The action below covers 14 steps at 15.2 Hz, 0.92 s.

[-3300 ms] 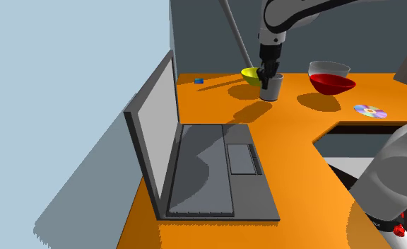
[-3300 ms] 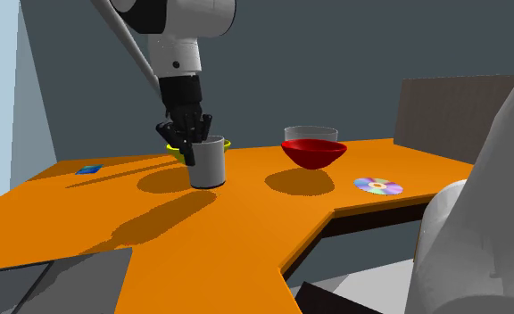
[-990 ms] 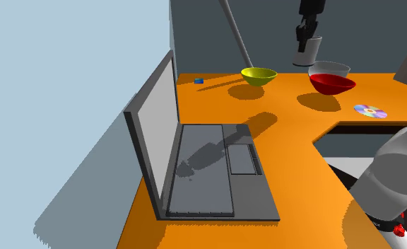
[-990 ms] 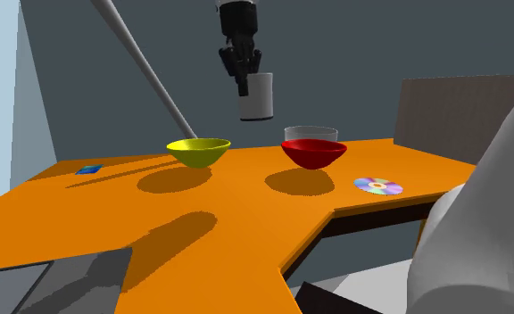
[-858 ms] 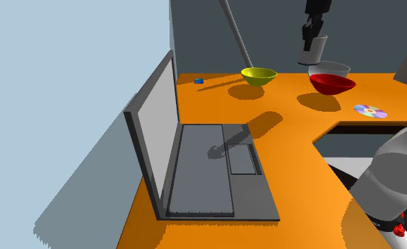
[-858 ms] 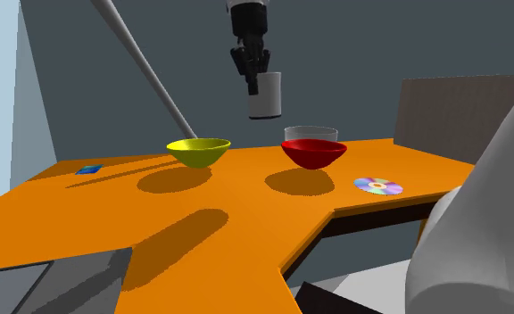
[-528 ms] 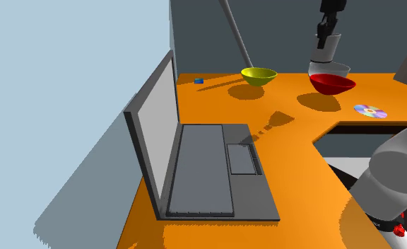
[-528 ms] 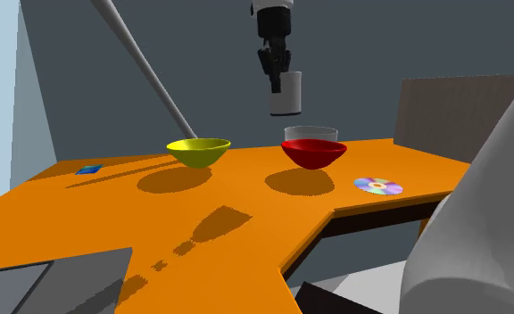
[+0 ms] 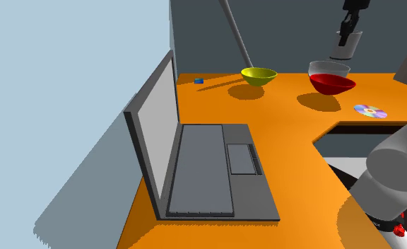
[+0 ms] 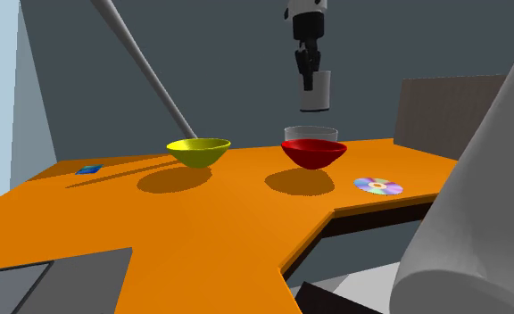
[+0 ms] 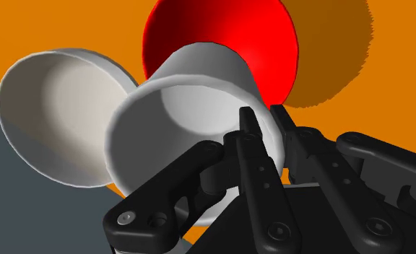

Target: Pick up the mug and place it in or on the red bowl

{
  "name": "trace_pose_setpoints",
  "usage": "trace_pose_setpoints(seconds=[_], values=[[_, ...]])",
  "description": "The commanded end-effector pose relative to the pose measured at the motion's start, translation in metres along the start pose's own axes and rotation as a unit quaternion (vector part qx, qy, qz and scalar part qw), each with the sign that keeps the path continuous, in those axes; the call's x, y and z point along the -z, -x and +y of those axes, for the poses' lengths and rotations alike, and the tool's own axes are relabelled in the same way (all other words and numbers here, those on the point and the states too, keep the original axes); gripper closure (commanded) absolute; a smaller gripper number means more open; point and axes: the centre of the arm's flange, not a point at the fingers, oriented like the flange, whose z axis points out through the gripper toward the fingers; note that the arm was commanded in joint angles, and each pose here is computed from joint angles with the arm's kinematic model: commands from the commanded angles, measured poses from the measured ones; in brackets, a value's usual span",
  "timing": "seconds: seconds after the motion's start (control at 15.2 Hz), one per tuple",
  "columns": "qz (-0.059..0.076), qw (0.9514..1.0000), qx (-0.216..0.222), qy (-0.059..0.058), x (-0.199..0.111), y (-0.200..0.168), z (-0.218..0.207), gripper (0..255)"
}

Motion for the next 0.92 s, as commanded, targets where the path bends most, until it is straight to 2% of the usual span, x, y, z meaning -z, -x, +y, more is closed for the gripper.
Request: trace_pose_setpoints(seconds=[0.0, 0.86], values=[[0.0, 1.0, 0.001, 0.0, -0.007, 0.002, 0.005, 255], [0.0, 1.0, 0.001, 0.0, -0.075, -0.002, 0.001, 255]])
